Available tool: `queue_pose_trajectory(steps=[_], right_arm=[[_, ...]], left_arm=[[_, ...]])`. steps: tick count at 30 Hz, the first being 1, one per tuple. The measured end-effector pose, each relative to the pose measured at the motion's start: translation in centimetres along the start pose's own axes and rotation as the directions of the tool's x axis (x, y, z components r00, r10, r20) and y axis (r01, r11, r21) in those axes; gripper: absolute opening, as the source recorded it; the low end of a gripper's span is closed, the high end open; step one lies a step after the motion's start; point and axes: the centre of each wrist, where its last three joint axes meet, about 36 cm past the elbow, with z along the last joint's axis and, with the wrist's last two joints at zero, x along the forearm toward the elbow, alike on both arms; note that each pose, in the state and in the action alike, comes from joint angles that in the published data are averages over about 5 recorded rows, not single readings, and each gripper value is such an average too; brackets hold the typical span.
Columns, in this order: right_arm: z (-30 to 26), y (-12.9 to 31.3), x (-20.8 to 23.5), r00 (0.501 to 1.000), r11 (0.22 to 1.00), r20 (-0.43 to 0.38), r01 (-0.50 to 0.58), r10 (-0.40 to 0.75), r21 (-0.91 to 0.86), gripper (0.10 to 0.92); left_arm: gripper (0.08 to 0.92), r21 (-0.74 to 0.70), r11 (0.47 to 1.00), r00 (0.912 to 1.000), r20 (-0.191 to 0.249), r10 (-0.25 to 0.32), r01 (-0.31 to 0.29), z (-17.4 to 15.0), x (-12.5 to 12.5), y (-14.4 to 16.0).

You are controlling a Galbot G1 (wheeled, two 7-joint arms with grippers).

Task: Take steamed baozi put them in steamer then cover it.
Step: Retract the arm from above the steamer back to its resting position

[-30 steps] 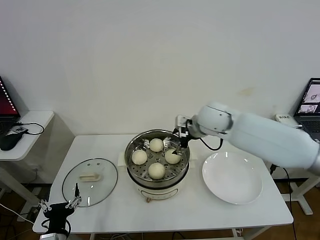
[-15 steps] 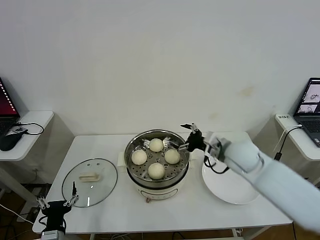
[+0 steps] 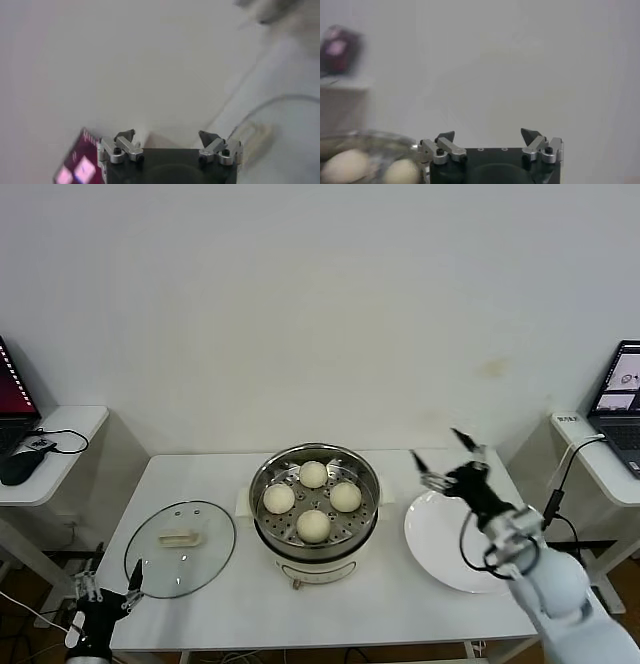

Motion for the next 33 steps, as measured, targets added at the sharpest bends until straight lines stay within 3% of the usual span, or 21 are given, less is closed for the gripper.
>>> queue_pose_trajectory(steps=[5, 13, 22, 33], right_arm=[[0.9, -1.5, 3.9, 0.993, 0.993, -0.011, -0.122, 0.122, 0.001, 0.823], [1.4, -2.5, 7.6, 0.974, 0.975, -0.026, -0.223, 0.223, 0.012, 0.823], [1.5, -2.8, 10.0, 0.959, 0.96, -0.041, -0.28, 0.281, 0.021, 0.823], [1.6, -2.8, 11.9, 0.947, 0.949, -0.06, -0.314, 0.315, 0.026, 0.823]], left_arm=[[0.823, -0.174, 0.984, 0.997, 0.055, 0.054, -0.044, 1.2, -1.0, -0.5], [0.823, -0.313, 0.946, 0.987, 0.102, 0.124, -0.087, 2.5, -3.2, -1.5], [0.823, -0.374, 0.921, 0.9769, 0.126, 0.173, -0.114, 3.1, -5.6, -2.8], [0.823, -0.411, 0.905, 0.9742, 0.136, 0.18, -0.11, 4.1, -9.3, -3.5]])
